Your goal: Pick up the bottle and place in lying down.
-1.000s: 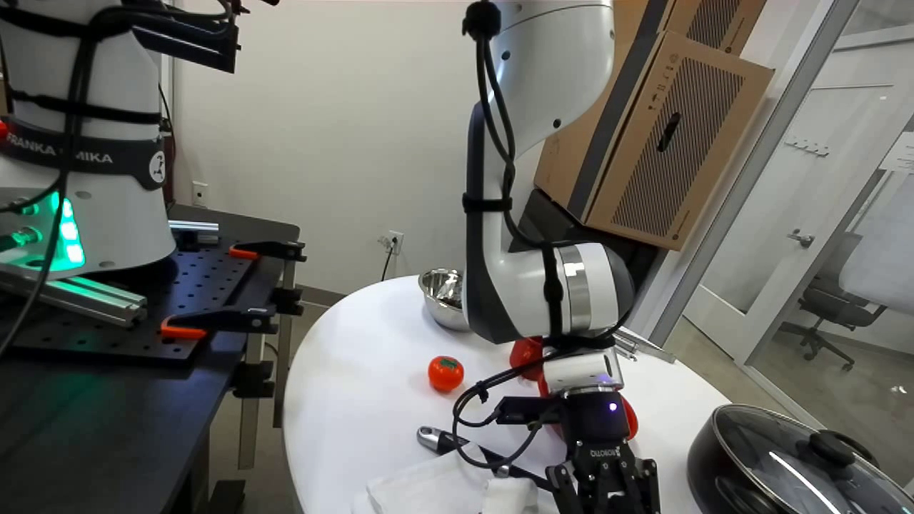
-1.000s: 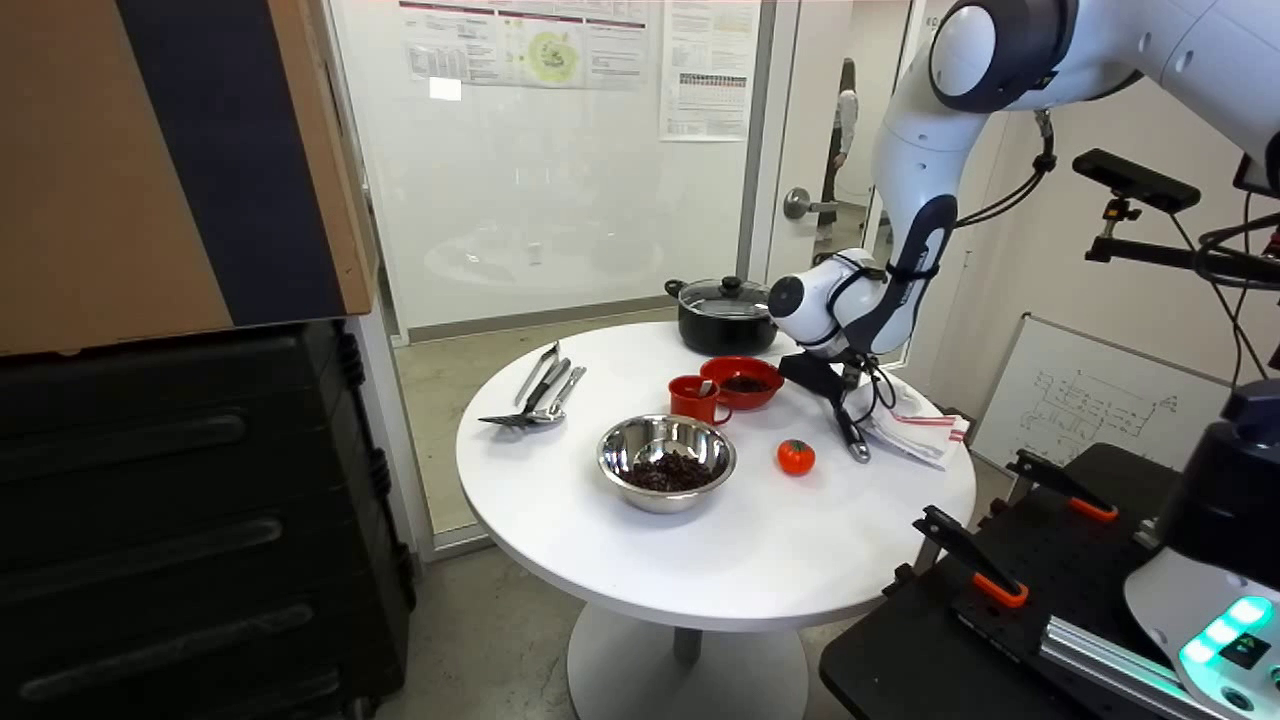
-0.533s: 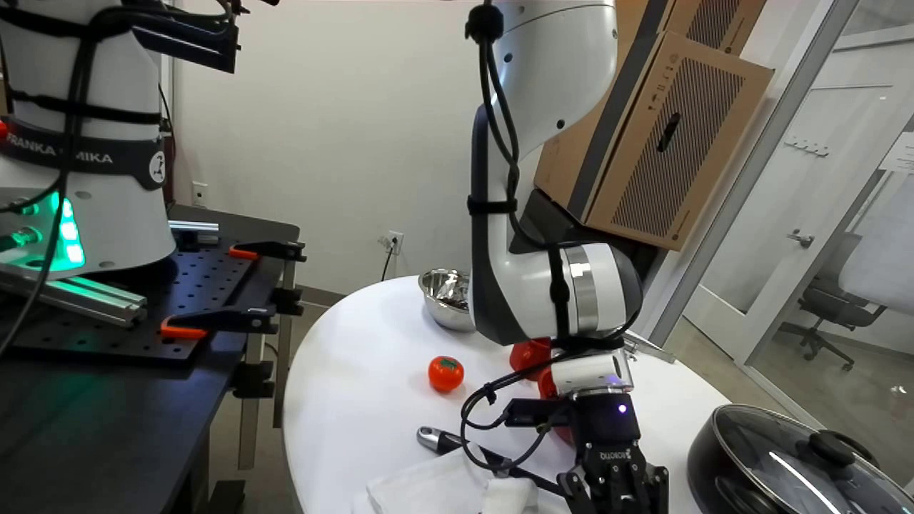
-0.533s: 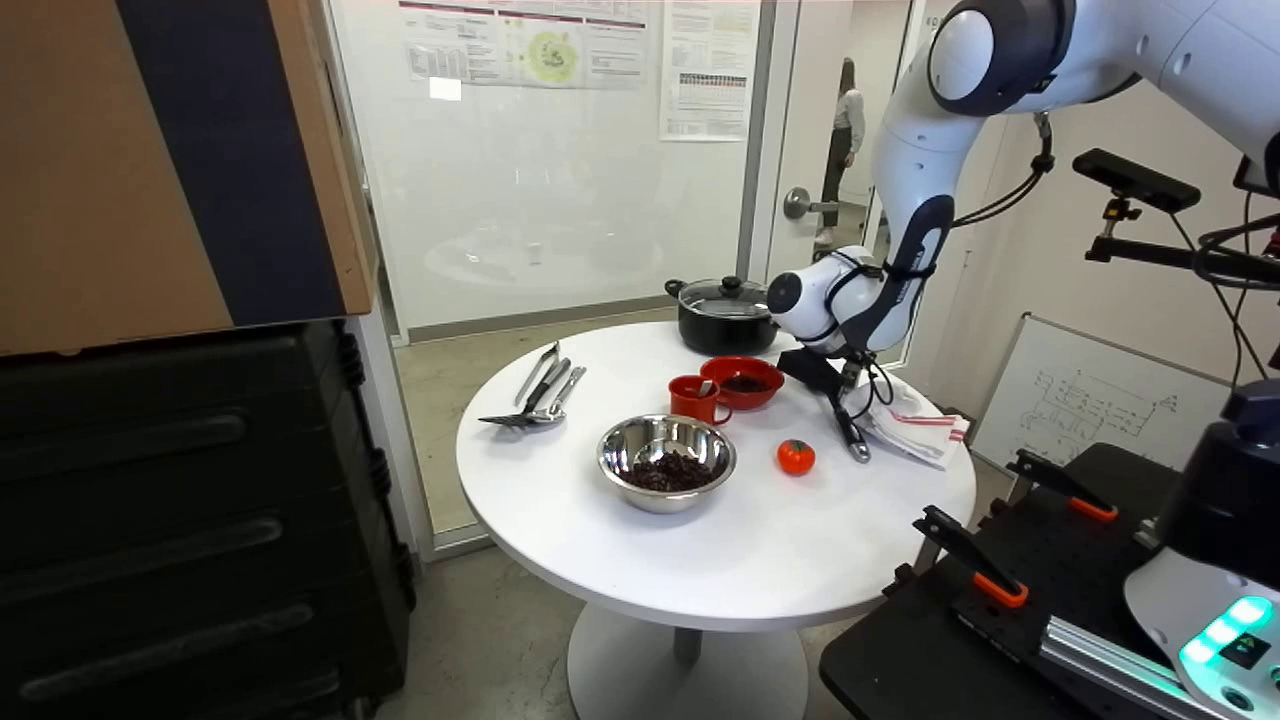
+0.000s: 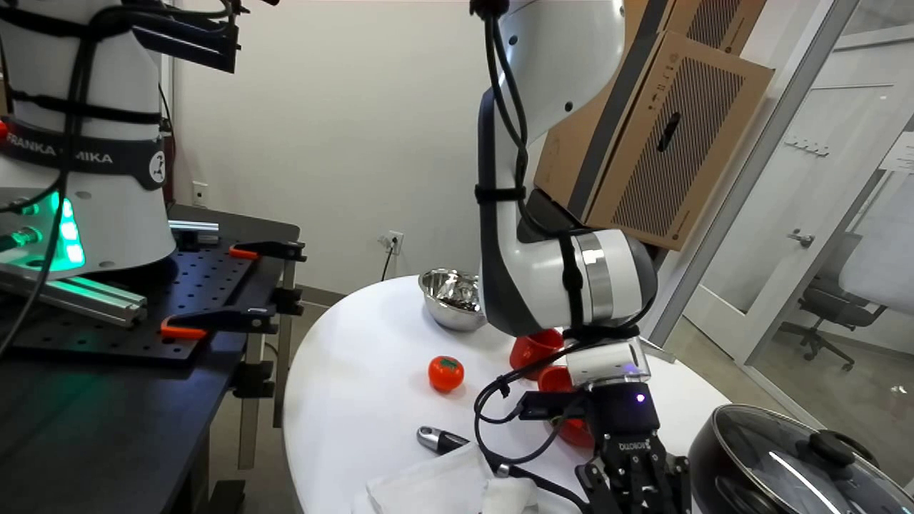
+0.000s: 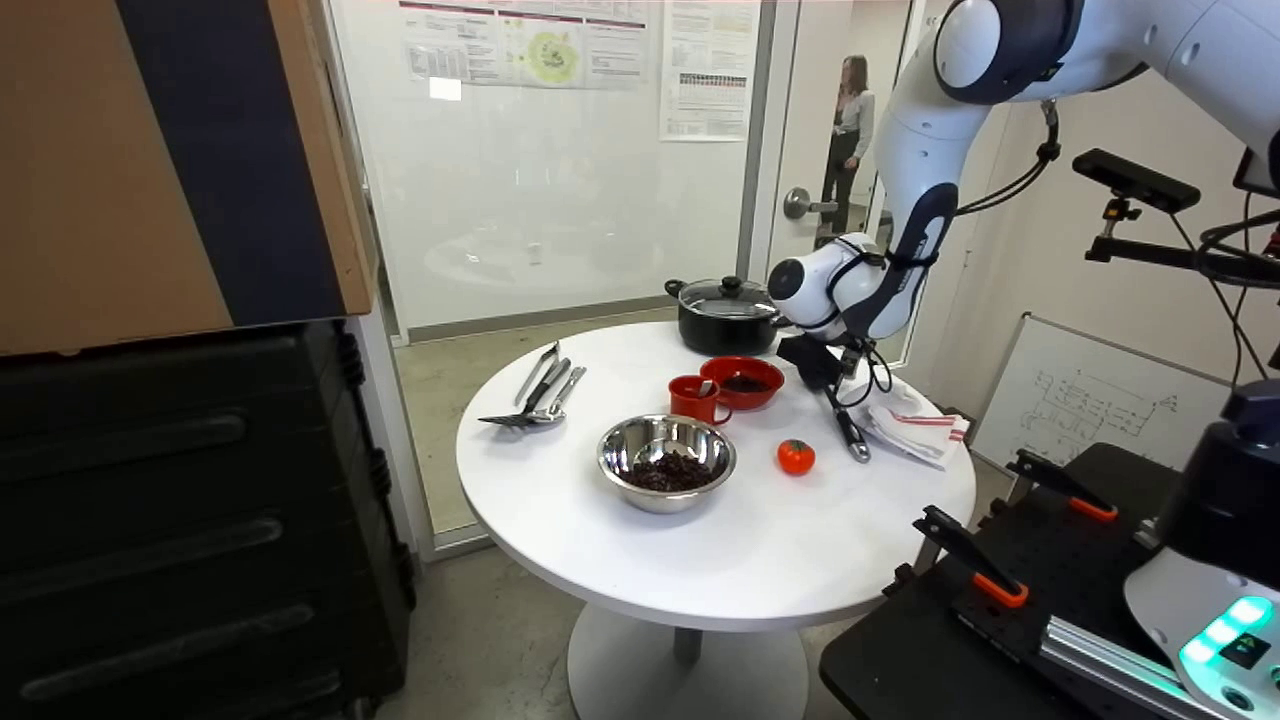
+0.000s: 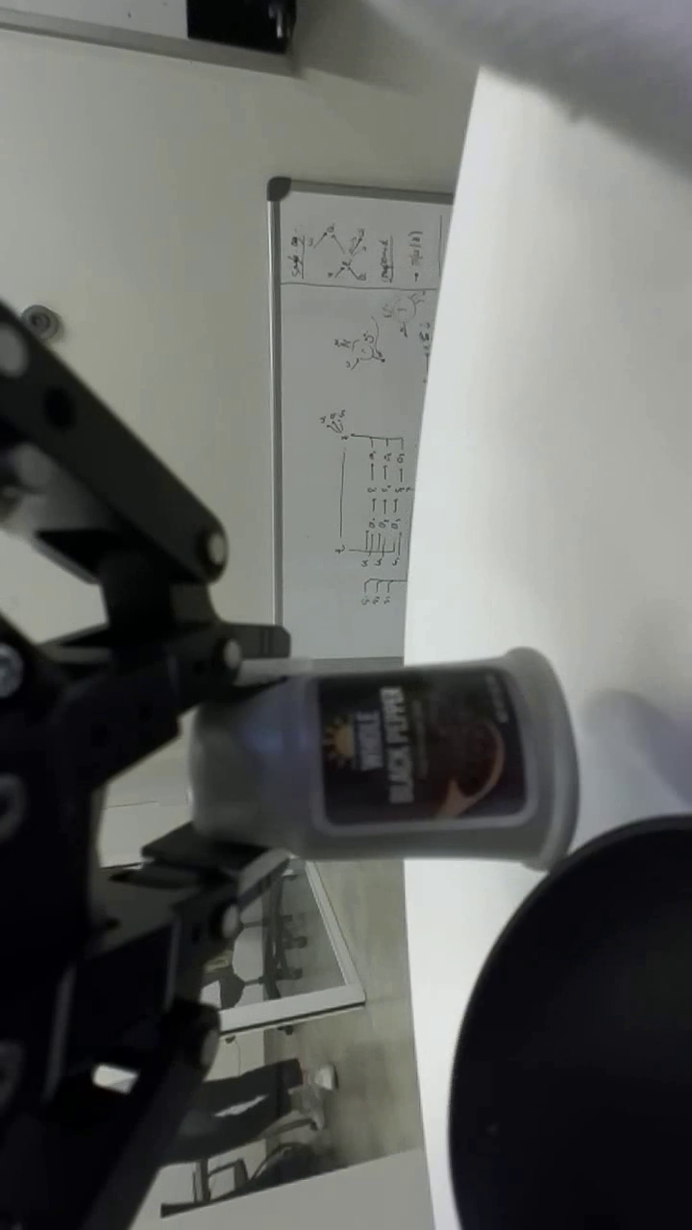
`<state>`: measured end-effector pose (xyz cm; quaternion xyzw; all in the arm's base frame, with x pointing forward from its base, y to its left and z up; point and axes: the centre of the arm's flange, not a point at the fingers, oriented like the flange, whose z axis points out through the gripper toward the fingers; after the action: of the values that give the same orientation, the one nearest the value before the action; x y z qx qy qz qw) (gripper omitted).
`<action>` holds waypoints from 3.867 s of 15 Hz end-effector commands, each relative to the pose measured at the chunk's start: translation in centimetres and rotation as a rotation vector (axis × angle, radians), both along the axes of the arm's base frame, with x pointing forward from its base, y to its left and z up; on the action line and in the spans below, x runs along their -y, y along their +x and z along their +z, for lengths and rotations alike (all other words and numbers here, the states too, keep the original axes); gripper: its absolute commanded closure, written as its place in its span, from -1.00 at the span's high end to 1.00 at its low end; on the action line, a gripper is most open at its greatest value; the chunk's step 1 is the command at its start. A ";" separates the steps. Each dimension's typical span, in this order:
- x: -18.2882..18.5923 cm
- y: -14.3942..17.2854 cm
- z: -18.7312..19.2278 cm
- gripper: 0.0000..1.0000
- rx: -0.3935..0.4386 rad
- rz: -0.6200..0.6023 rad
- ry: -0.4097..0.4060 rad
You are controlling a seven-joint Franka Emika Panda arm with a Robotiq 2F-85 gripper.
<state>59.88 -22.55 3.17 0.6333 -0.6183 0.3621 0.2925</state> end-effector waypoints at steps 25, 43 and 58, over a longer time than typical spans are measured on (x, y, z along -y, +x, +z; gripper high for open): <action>-8.8 -8.3 5.7 -0.81 -0.420 0.470 0.702; -9.3 -4.0 -1.8 -0.81 -0.526 0.294 0.724; -8.0 -3.3 0.5 1.00 -0.521 0.306 0.724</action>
<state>56.69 -14.09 2.38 0.8442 -0.5147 -0.0042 0.1498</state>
